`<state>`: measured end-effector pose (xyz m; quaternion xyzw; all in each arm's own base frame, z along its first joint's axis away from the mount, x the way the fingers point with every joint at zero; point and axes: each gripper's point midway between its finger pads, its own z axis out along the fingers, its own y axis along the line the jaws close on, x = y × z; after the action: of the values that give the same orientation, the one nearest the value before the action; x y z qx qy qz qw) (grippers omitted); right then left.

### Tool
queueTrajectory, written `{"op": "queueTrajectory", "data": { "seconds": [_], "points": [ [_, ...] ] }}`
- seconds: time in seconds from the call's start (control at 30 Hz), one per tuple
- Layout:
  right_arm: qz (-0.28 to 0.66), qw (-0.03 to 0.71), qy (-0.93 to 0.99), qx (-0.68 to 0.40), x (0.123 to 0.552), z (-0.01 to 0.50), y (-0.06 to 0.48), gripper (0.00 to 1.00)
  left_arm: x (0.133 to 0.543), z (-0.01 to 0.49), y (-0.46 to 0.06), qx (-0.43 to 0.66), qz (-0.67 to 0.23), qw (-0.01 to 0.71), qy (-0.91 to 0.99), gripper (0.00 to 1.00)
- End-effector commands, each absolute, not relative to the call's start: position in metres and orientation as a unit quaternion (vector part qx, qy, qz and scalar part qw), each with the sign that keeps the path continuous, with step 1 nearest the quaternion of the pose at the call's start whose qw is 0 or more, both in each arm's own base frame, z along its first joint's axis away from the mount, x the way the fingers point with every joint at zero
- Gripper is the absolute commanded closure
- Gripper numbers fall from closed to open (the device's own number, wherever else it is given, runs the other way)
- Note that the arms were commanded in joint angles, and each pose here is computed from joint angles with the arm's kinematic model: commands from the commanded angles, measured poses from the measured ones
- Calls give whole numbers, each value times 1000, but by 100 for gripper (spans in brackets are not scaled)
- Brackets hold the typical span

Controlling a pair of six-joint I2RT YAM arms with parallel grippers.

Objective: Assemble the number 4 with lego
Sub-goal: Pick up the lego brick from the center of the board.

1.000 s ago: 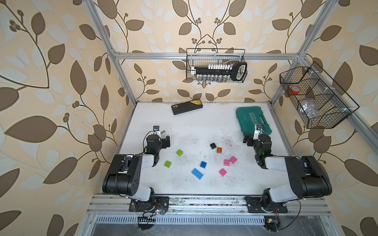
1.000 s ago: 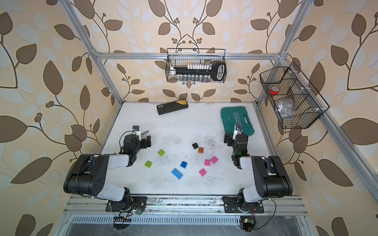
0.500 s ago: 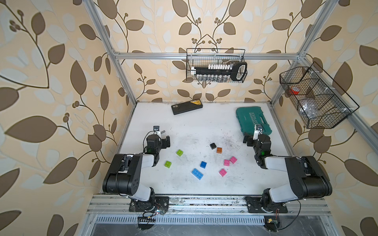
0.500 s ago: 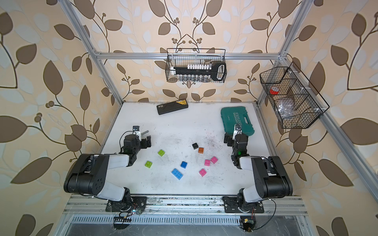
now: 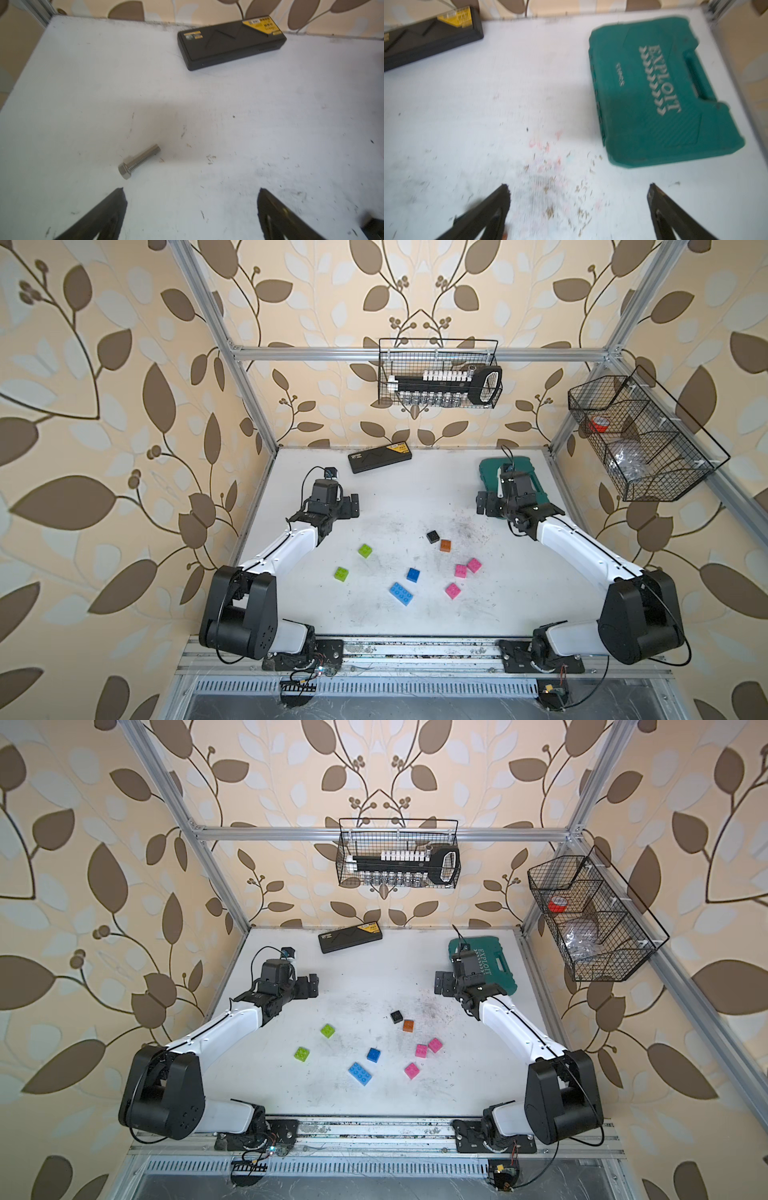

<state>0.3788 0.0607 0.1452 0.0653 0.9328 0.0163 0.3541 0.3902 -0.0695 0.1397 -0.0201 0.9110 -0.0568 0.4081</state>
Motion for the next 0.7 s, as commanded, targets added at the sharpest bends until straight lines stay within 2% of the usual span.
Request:
{"op": "queueTrajectory", "data": {
  "seconds": [0.0, 0.2, 0.47, 0.67],
  "points": [
    [84, 194, 972, 104, 314, 107, 81, 2, 354, 135, -89, -27, -103, 343, 933, 1],
    [116, 116, 975, 149, 280, 84, 103, 8, 338, 139, -104, -13, -136, 342, 930, 1],
    [117, 84, 957, 250, 261, 57, 109, 15, 340, 132, -110, 0, -130, 325, 937, 1],
    [120, 55, 946, 297, 257, 36, 113, 33, 340, 129, -112, 2, -127, 320, 939, 1]
  ]
}}
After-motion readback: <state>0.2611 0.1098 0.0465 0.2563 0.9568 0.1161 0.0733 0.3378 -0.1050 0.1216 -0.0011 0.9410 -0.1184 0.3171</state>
